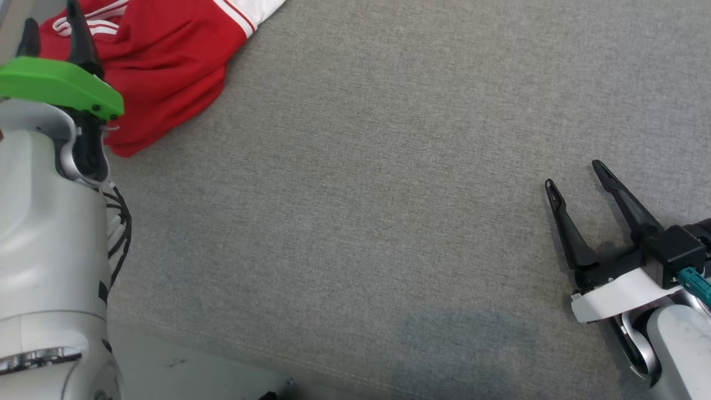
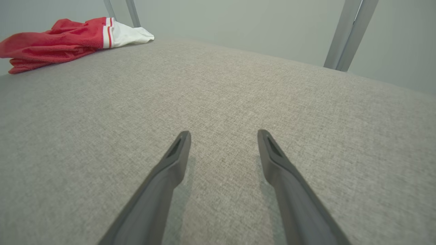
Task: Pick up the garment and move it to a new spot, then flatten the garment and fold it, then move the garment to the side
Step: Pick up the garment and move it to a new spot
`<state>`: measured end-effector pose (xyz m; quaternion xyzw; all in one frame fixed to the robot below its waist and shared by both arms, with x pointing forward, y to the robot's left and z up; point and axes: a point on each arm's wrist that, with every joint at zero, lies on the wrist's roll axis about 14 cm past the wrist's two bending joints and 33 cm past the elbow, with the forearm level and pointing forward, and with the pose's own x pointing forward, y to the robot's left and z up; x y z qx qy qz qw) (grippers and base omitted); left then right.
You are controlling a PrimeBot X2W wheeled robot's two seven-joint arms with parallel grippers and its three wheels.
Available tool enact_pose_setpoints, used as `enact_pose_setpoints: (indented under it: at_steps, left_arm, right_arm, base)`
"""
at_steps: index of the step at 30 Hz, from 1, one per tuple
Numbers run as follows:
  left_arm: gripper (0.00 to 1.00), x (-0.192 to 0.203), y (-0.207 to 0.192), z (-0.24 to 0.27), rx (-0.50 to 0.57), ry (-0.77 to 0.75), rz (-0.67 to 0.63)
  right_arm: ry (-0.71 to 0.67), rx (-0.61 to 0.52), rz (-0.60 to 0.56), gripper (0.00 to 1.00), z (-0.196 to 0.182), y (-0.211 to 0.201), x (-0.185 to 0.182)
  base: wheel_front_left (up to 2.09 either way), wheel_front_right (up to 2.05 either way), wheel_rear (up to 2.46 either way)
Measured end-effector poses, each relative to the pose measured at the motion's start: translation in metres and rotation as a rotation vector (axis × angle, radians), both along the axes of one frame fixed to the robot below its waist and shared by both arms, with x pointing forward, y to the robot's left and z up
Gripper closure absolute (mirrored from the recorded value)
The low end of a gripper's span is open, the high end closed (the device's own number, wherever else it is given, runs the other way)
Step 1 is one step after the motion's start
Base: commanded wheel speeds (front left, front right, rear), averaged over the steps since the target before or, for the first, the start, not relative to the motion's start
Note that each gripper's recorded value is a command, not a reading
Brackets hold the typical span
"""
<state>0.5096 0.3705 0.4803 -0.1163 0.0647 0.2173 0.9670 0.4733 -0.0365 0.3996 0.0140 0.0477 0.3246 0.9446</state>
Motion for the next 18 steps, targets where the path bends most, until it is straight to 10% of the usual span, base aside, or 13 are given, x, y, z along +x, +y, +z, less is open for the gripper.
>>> enact_pose_setpoints:
  at_steps: [18]
  left_arm:
    - [0.0,0.026,-0.012,-0.119,-0.29,0.619,-0.062]
  right_arm:
    - [0.029,-0.021,-0.123,0.0,-0.026,-0.047,0.016]
  base:
    - [0.0,0.0,0.0]
